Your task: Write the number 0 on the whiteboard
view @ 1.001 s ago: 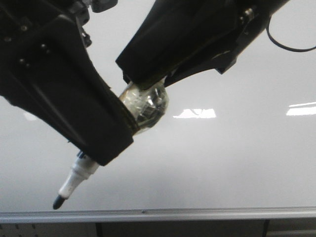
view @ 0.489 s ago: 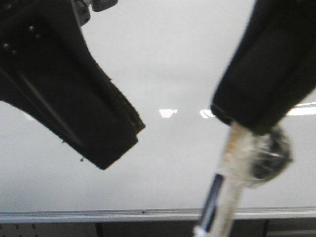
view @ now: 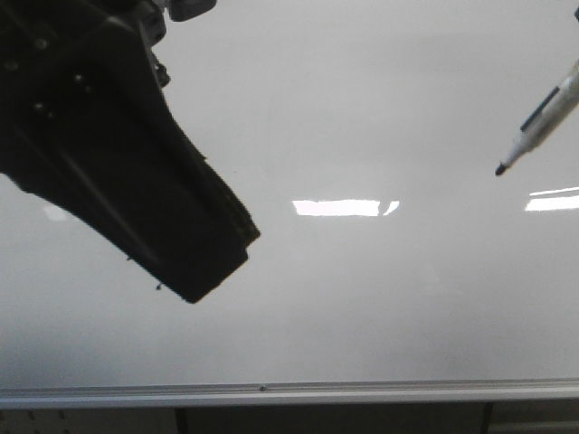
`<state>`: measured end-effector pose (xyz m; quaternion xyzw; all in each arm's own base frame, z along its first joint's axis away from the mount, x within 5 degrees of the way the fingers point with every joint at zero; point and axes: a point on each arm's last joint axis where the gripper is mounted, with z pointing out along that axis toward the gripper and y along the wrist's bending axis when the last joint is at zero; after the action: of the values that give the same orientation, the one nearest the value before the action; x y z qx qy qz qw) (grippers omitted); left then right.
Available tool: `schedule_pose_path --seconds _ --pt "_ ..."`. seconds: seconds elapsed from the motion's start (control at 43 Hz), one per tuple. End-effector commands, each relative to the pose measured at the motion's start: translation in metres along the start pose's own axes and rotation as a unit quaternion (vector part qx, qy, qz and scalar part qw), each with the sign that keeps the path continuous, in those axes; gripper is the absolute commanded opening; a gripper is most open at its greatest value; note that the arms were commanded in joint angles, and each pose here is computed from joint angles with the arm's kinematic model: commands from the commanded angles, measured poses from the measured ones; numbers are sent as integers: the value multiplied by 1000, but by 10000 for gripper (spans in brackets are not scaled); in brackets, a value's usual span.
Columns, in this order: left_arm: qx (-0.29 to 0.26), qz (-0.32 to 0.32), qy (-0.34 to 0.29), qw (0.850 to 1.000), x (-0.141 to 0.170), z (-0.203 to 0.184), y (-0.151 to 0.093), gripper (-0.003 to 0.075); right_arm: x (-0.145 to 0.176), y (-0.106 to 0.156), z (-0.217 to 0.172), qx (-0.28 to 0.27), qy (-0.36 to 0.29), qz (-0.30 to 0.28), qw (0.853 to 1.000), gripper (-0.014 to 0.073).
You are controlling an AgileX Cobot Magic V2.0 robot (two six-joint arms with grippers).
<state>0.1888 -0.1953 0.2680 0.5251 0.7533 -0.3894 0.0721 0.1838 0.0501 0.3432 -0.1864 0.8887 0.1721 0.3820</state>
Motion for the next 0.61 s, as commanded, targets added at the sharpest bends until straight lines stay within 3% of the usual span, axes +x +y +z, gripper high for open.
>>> schedule_pose_path --seconds 0.0,0.186,0.582 --pt "25 18 -28 999 -10 -11 -18 233 -19 -4 -11 36 -89 1 995 -67" --pt "25 18 -28 999 -10 -11 -18 -14 -29 -9 -14 68 -136 -13 988 -67" --pt "25 18 -28 999 -10 -11 -18 -20 -81 -34 14 88 -116 -40 989 -67"
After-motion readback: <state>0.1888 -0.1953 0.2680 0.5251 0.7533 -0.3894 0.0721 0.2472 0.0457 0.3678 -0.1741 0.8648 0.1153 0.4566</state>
